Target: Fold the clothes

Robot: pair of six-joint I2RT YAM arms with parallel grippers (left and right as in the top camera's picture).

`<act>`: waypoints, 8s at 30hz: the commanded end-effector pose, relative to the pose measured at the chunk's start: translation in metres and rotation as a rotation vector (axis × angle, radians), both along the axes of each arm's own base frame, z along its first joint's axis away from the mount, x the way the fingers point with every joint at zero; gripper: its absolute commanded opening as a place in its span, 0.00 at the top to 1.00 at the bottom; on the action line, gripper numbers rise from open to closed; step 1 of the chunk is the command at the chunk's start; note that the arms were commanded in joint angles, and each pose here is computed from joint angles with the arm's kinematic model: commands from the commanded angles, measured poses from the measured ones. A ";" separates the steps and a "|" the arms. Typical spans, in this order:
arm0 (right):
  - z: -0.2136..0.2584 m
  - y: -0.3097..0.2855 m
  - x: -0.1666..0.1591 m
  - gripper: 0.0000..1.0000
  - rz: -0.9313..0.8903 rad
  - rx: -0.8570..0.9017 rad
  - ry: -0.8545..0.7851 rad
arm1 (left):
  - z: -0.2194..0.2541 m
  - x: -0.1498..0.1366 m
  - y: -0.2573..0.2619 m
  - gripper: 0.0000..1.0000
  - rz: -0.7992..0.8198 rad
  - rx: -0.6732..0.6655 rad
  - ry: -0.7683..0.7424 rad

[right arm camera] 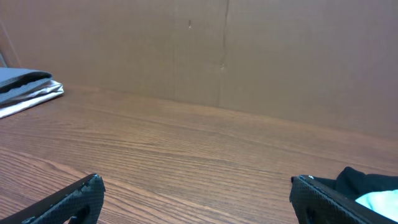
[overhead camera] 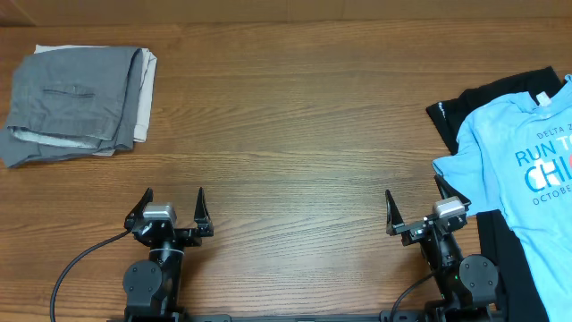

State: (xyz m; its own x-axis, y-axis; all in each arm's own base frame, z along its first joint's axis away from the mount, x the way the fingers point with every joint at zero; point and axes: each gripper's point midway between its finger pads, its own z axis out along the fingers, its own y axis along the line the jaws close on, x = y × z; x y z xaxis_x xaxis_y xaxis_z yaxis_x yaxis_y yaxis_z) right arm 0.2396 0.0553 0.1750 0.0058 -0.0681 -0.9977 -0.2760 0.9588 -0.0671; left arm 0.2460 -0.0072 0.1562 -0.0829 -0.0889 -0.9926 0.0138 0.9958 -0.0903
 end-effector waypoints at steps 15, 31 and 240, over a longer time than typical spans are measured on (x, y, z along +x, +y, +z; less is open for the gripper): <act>-0.002 0.002 0.000 0.00 0.009 -0.006 -0.005 | 0.000 0.000 -0.003 0.00 -0.017 0.025 -0.007; -0.002 0.002 0.000 0.00 0.009 -0.006 -0.005 | 0.000 0.000 -0.003 0.00 -0.017 0.025 -0.007; 0.095 0.103 0.155 0.96 -0.050 0.438 1.215 | 0.000 0.000 -0.003 0.00 -0.017 0.025 -0.007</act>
